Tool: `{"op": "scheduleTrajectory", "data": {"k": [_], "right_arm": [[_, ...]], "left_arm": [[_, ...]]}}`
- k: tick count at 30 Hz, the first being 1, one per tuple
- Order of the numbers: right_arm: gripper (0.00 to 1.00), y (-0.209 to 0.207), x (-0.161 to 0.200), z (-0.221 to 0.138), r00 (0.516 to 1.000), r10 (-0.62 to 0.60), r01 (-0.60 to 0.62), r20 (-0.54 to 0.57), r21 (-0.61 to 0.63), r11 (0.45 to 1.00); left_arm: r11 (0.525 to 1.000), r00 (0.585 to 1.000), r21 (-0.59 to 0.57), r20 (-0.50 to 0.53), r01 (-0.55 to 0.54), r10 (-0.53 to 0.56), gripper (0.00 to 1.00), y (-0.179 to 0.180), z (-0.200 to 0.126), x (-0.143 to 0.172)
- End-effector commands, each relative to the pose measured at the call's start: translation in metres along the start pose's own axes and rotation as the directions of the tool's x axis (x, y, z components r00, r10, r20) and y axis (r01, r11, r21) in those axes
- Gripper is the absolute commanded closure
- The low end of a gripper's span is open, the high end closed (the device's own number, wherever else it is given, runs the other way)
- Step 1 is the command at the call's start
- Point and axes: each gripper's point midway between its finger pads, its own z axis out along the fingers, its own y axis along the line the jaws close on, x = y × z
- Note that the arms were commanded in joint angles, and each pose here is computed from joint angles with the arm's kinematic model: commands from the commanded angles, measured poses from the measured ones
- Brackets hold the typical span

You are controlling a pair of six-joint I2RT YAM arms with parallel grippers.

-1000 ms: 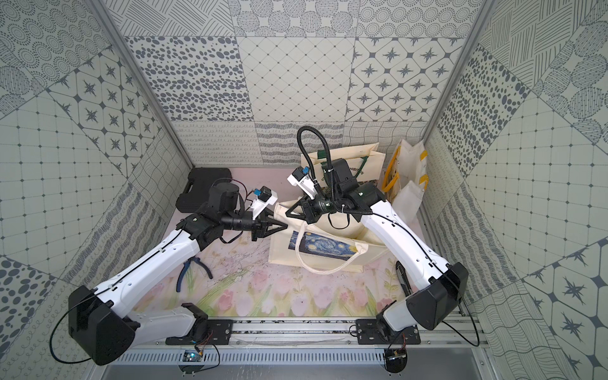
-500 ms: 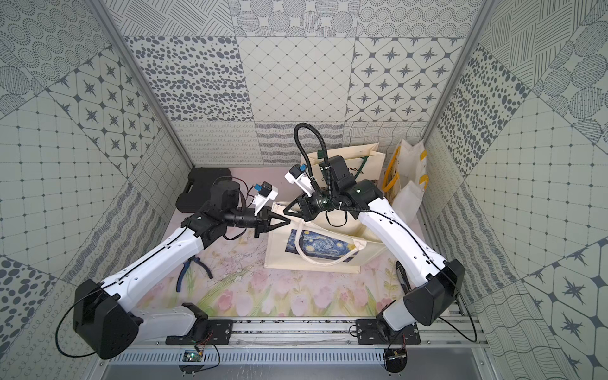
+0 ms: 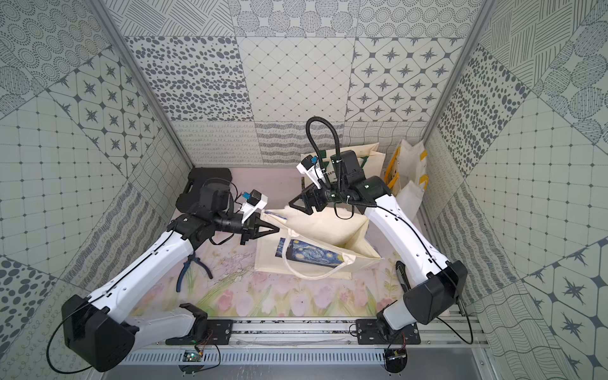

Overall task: Put away the canvas bag
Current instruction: Press the canvas bag.

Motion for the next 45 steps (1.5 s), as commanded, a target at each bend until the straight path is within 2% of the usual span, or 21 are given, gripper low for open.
{"op": "scheduleTrajectory", "data": {"k": [1, 3, 6, 10, 13, 18, 23, 27, 31, 35, 38, 45], "right_arm": [[0.14, 0.012, 0.003, 0.001, 0.996, -0.092, 0.091, -0.019, -0.061, 0.994], [0.14, 0.012, 0.005, 0.005, 0.995, -0.093, 0.09, -0.029, -0.082, 0.993], [0.13, -0.003, 0.008, 0.003, 0.997, -0.057, 0.055, -0.054, -0.036, 0.998], [0.14, -0.026, 0.008, -0.014, 0.999, 0.045, -0.045, 0.0, 0.027, 0.999], [0.15, -0.034, 0.014, -0.02, 0.997, 0.078, -0.079, 0.018, 0.035, 0.996], [0.2, -0.008, 0.017, -0.012, 0.992, 0.128, -0.127, -0.002, -0.14, 0.982], [0.23, 0.028, 0.033, 0.009, 0.991, 0.076, -0.102, -0.114, -0.24, 0.965], [0.24, 0.043, 0.047, 0.031, 0.974, 0.061, -0.121, -0.219, -0.272, 0.955], [0.26, 0.066, 0.047, 0.037, 0.97, 0.051, -0.143, -0.238, -0.386, 0.911], [0.26, 0.093, 0.047, 0.029, 0.969, 0.016, -0.136, -0.247, -0.475, 0.87], [0.26, 0.108, 0.048, 0.021, 0.969, -0.006, -0.123, -0.246, -0.504, 0.855], [0.26, 0.124, 0.057, 0.001, 0.968, -0.027, -0.106, -0.251, -0.501, 0.859]], "left_arm": [[0.986, 0.993, 0.122, -0.018, -0.118, 0.121, 1.0, -0.031, -0.014, 0.021], [0.979, 0.986, 0.123, -0.007, -0.165, 0.167, 1.0, -0.031, -0.018, 0.022], [0.959, 0.963, 0.093, -0.013, -0.268, 0.271, 1.0, -0.03, -0.02, 0.03], [0.936, 0.935, 0.018, -0.05, -0.351, 0.351, 1.0, -0.02, -0.021, 0.043], [0.917, 0.916, -0.022, -0.06, -0.398, 0.396, 1.0, -0.017, -0.023, 0.047], [0.879, 0.885, -0.102, -0.044, -0.466, 0.464, 1.0, -0.009, -0.026, 0.042], [0.854, 0.866, -0.148, -0.053, -0.5, 0.498, 1.0, -0.003, -0.027, 0.04], [0.847, 0.866, -0.186, -0.046, -0.498, 0.499, 1.0, 0.002, -0.028, 0.037], [0.87, 0.887, -0.179, -0.037, -0.459, 0.46, 1.0, 0.005, -0.026, 0.035], [0.896, 0.918, -0.202, -0.06, -0.396, 0.392, 1.0, 0.017, -0.026, 0.034], [0.904, 0.934, -0.234, -0.084, -0.357, 0.348, 0.96, 0.029, -0.026, 0.034], [0.878, 0.932, -0.314, -0.09, -0.36, 0.35, 0.98, 0.046, -0.031, 0.031]]}}
